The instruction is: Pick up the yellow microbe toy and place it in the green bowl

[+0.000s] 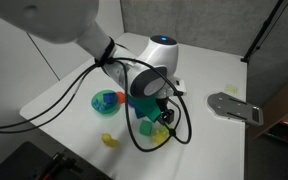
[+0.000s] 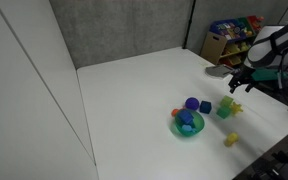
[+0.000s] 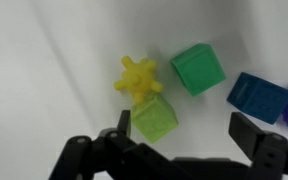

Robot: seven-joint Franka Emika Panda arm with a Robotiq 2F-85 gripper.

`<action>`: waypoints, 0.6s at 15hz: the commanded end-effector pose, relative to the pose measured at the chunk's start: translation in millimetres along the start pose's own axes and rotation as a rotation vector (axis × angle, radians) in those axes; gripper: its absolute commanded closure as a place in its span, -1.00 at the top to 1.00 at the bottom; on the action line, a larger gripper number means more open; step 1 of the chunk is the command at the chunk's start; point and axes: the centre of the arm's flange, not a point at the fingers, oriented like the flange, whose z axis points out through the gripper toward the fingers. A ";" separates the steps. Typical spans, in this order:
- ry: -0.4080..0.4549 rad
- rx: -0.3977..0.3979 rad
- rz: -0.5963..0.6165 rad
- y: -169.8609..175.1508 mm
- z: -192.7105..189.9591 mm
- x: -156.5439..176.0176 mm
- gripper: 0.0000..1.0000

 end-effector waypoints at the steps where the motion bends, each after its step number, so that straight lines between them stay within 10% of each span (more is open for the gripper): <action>1: -0.019 -0.059 0.047 13.9 20.3 13.6 1.00; 9: -0.041 -0.100 0.071 29.1 43.9 2.5 1.00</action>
